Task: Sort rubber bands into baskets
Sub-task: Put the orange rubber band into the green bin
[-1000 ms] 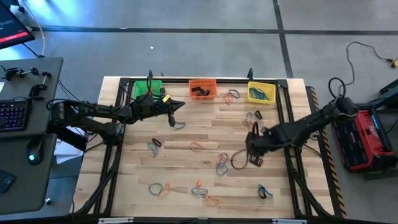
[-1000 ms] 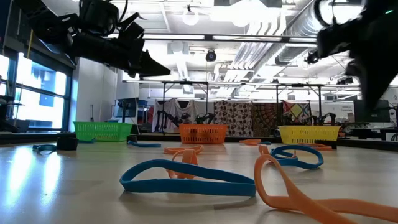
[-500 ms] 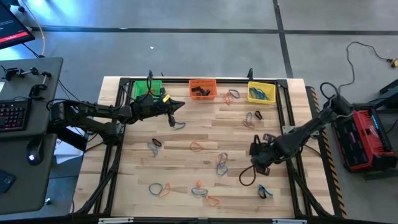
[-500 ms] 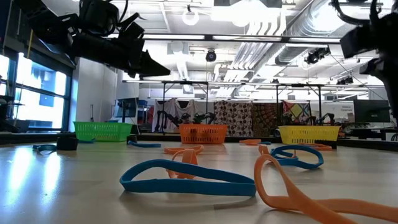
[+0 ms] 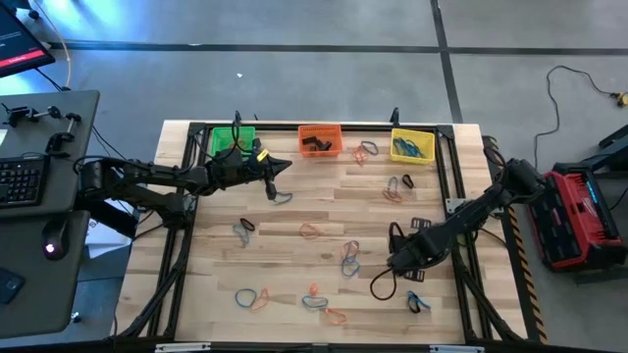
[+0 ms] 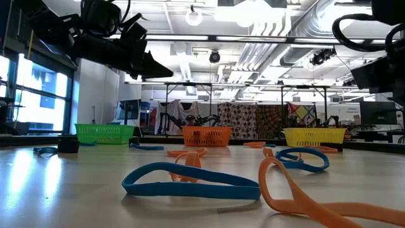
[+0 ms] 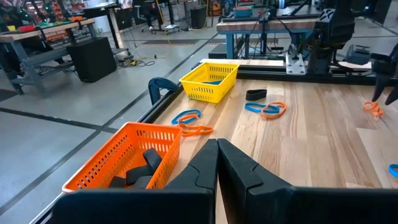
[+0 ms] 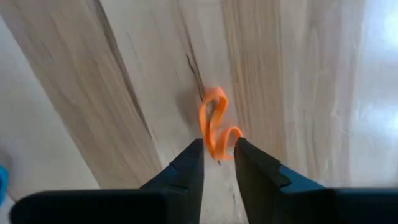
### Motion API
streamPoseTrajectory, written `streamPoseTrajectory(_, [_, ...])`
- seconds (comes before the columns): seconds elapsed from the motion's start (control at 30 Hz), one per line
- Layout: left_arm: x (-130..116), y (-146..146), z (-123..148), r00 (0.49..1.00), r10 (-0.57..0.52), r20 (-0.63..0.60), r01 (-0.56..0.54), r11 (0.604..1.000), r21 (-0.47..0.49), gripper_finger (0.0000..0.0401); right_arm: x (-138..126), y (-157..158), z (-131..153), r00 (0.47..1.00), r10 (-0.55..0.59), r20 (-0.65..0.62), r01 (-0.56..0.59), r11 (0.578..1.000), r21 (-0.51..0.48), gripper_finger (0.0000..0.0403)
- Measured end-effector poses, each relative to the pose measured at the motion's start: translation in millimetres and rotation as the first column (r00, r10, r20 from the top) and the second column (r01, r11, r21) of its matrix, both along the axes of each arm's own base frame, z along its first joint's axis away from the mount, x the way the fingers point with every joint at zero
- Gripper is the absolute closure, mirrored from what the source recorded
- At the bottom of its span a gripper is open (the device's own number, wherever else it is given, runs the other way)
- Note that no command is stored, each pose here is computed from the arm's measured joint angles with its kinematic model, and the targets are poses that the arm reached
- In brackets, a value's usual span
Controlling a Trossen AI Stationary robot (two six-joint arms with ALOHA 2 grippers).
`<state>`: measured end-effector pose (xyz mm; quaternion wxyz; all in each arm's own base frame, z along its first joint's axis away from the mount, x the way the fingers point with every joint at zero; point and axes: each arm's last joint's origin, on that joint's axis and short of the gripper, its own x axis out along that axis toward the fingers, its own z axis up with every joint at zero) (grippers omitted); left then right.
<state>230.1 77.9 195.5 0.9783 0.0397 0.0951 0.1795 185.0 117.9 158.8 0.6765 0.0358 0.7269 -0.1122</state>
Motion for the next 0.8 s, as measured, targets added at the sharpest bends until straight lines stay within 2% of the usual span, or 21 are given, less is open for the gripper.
streamPoseTrajectory(0.17, [0.0, 0.0, 0.0, 1.000, 0.000, 0.000, 0.000, 1.000, 0.000, 0.0401, 1.0, -0.5, -0.4, 0.999, -0.053, 0.006, 0.053, 0.999, 0.002, 0.0344])
streamPoseTrajectory(0.53, [0.0, -0.1, 0.0, 1.000, 0.001, 0.003, -0.001, 1.000, -0.007, 0.0401, -10.0, -5.4, -21.2, 0.992, -0.120, -0.028, 0.121, 0.992, 0.046, 0.0339])
streamPoseTrajectory(0.73, [0.0, -0.1, 0.0, 1.000, 0.001, 0.005, -0.001, 1.000, -0.012, 0.0401, -3.2, -1.2, -13.3, 0.996, -0.084, -0.003, 0.084, 0.994, 0.064, 0.0395])
streamPoseTrajectory(0.8, [0.0, 0.0, 0.0, 1.000, 0.003, 0.006, -0.003, 1.000, -0.015, 0.0401, -0.1, -0.4, -8.8, 0.996, -0.083, 0.023, 0.082, 0.996, 0.041, 0.0394])
